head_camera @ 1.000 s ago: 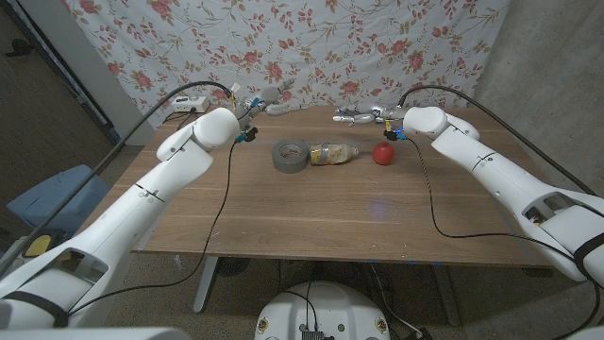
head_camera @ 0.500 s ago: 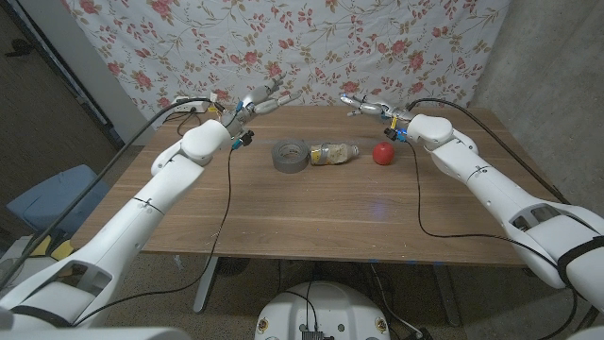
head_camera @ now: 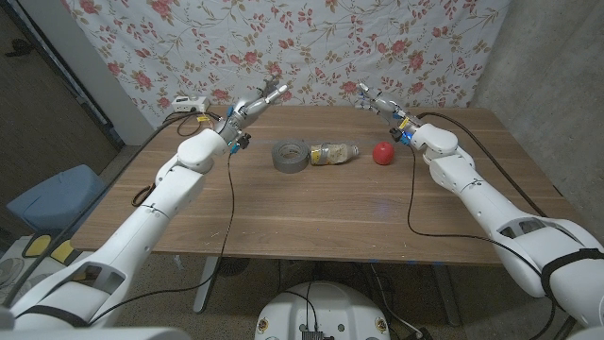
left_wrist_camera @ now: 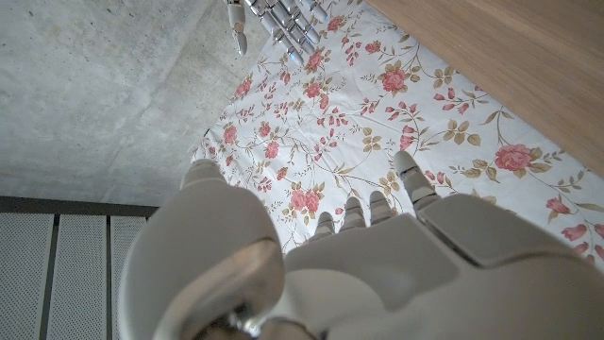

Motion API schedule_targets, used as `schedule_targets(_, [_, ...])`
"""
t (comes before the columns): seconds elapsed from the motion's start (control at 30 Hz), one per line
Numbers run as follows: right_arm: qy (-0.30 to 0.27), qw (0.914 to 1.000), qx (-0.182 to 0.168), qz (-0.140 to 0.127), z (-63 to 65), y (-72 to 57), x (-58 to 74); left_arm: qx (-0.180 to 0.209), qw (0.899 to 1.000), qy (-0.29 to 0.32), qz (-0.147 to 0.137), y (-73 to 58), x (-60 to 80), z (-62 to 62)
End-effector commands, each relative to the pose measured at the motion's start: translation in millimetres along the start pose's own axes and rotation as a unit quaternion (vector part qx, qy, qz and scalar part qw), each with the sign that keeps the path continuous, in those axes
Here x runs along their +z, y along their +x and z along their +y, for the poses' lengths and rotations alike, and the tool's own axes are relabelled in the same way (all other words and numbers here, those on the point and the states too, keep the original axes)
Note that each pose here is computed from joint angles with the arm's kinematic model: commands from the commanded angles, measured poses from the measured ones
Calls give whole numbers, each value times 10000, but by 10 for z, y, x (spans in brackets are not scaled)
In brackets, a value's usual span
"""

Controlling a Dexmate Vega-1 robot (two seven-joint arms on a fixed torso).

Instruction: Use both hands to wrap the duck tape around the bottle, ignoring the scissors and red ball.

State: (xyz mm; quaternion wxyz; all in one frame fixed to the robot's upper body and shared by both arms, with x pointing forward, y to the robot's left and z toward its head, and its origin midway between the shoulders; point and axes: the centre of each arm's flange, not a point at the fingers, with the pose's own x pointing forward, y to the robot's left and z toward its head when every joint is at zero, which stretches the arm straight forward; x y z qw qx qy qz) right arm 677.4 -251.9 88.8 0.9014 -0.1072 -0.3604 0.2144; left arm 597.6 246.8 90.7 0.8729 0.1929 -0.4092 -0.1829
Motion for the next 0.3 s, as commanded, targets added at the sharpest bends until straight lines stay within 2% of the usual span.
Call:
schedule_targets(0.03, [1009,9908,-773,-461,-220,-171,-169,170,9987,-427,-243,-76,-110,46])
schedule_targets(0.17, [1216,9848,-1124,-524,-281,-225,-256,290,9979,-523,-237,-115,-147,45])
schedule_targets(0.23, [970,9800,-1681,-438,-293,-315,-263,391,9977,-551,-91,-144,-209,64])
schedule_targets(0.27, [962,9798,-1703,-418,-293,-315,-263,392,9977,-551,-88,-144,-209,64])
schedule_targets(0.3, [908,9749,-1976,-467,-300,-364,-262,480,9970,-602,5,-161,-266,92])
